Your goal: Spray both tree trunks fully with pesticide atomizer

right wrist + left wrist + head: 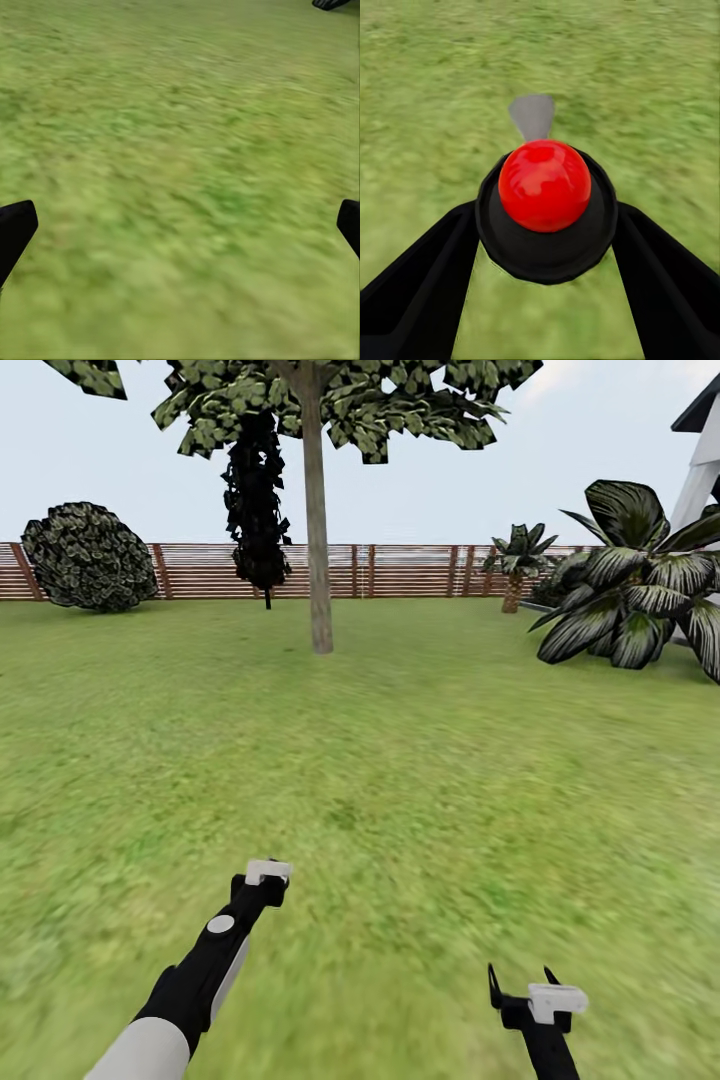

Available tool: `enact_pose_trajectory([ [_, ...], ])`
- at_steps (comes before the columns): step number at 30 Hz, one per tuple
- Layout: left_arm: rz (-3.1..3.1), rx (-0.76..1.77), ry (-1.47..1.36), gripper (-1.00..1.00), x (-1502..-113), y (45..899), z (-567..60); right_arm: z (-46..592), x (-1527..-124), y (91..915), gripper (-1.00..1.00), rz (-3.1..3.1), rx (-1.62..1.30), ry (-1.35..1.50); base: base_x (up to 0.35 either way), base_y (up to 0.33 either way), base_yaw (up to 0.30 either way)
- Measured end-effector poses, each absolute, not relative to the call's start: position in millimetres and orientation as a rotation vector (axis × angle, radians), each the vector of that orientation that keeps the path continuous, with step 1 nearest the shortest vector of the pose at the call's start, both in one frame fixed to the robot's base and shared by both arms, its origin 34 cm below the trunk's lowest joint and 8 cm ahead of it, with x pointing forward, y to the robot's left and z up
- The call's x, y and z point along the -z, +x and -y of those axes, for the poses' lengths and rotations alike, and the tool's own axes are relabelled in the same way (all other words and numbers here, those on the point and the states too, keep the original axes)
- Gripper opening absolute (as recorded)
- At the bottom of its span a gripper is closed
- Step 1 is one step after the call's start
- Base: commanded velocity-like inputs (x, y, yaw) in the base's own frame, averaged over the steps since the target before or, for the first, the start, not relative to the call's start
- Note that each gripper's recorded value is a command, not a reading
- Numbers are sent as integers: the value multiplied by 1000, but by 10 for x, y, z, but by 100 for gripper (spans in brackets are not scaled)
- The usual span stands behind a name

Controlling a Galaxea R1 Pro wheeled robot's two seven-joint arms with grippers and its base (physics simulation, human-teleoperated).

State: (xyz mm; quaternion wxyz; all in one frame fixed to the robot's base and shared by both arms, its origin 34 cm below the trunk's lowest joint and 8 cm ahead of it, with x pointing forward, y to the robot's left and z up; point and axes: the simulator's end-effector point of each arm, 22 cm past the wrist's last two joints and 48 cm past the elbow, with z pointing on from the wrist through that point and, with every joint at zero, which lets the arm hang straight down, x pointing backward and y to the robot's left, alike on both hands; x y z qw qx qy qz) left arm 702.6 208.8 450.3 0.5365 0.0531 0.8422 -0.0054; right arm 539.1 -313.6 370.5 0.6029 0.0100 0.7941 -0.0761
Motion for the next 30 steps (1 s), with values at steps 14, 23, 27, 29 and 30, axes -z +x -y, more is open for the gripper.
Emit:
enact_pose_trajectory([
  [14,-2005,15,127,-100,-4504,7026,-2076,3130,-3695,5385,100,-1841,175,22,325,83,136],
  [23,-2005,14,127,-100,-4504,7026,-2076,3130,-3695,5385,100,-1841,175,22,325,83,196],
  [27,-2005,15,127,-100,-4504,7026,-2076,3130,-3695,5385,100,-1841,175,22,325,83,11],
  [29,-2005,15,127,-100,-4503,7025,-2075,3130,-3695,5385,100,-1841,175,22,325,83,3],
  [30,-2005,15,127,-100,-4503,7026,-2075,3130,-3695,5385,100,-1841,175,22,325,83,1],
])
